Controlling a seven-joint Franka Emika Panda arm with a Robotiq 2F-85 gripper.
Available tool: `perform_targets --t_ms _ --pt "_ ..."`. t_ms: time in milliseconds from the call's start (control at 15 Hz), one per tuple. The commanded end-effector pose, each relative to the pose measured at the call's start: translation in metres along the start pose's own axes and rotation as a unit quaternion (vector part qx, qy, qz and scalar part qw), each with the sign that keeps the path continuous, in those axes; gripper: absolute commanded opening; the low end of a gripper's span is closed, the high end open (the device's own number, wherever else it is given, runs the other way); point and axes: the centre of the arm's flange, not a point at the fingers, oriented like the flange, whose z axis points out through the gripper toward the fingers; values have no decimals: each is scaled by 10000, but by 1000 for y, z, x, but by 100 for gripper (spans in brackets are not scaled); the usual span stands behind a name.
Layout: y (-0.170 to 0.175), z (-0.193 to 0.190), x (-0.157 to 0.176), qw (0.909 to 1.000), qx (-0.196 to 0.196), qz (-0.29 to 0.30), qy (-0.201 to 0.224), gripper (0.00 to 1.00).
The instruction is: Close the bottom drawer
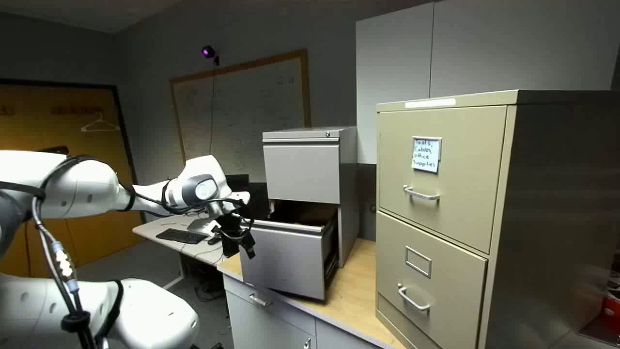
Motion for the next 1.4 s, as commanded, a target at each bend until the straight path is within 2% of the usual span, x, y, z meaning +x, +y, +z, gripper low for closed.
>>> perform_targets --t_ms 0,667,933,1200,1267,1333 --pt "0 0 0 10000 0 0 0 100" --pt "1 0 1 10000 -6 17 -2 100" --pt "4 2 12 9999 9 -87 123 100" --pt "4 3 38 9992 139 -340 172 100" --pt "4 4 46 9989 155 -397 185 95" --pt "4 5 54 9986 172 -453 200 75"
